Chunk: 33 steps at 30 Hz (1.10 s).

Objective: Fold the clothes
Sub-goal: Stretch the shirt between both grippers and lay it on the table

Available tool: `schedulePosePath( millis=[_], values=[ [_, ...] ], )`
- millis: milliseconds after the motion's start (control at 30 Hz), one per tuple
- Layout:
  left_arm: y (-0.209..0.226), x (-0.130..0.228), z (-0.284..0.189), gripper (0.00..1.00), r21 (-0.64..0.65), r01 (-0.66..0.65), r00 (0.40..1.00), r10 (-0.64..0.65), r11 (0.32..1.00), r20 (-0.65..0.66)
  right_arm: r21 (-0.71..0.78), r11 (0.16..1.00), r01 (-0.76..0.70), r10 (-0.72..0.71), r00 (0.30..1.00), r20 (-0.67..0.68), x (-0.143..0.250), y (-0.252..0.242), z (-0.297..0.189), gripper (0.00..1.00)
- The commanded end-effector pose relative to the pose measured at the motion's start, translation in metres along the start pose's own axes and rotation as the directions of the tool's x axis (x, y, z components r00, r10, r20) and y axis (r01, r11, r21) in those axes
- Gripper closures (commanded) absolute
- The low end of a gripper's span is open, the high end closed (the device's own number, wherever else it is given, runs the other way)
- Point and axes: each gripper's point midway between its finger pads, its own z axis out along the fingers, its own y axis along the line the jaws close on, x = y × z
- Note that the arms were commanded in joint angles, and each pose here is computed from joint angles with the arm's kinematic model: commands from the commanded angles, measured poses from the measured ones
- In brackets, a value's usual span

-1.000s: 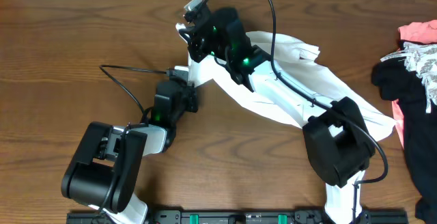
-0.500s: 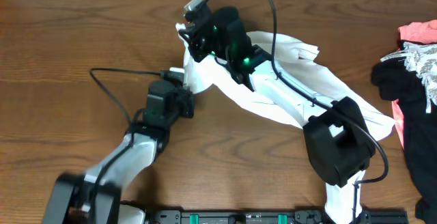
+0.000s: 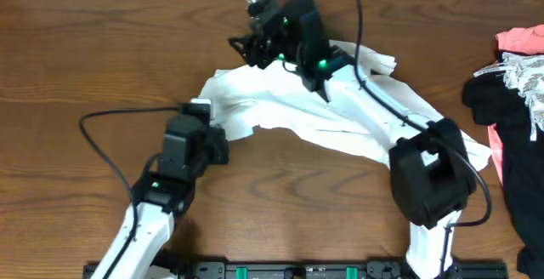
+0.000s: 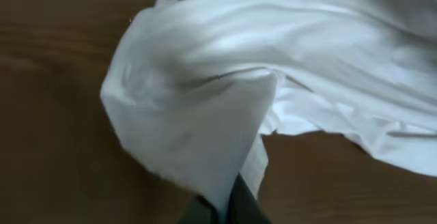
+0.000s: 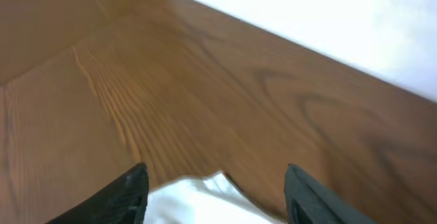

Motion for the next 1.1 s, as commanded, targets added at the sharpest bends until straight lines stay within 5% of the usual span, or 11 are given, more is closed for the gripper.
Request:
schedulePosePath(
  millis=[0,467,767,1067],
  values=[
    [0.013,-0.009,-0.013,0.94,-0.037,0.046,0.998,-0.045,0.998,0.032,0.03,0.999,-0.037,0.037,0.999,0.013,-0.027,-0.015,-0.036,0.42],
    [0.038,0.007,-0.05,0.94,-0.154,0.111,0.984,-0.13,0.982,-0.124,0.485,0.862,-0.147,0.32,0.9,-0.295,0.048,-0.099,-0.163,0.43],
    [0.029,0.013,-0.09,0.94,-0.174,0.113,0.951,-0.157,0.978,-0.266,0.638,0.762,-0.108,0.48,0.756,-0.445,0.106,-0.104,-0.208,0.51],
    [0.03,0.049,-0.096,0.94,-0.205,0.127,0.884,-0.204,0.971,-0.42,0.65,0.753,-0.101,0.531,0.676,-0.511,0.127,-0.092,-0.224,0.53]
  ],
)
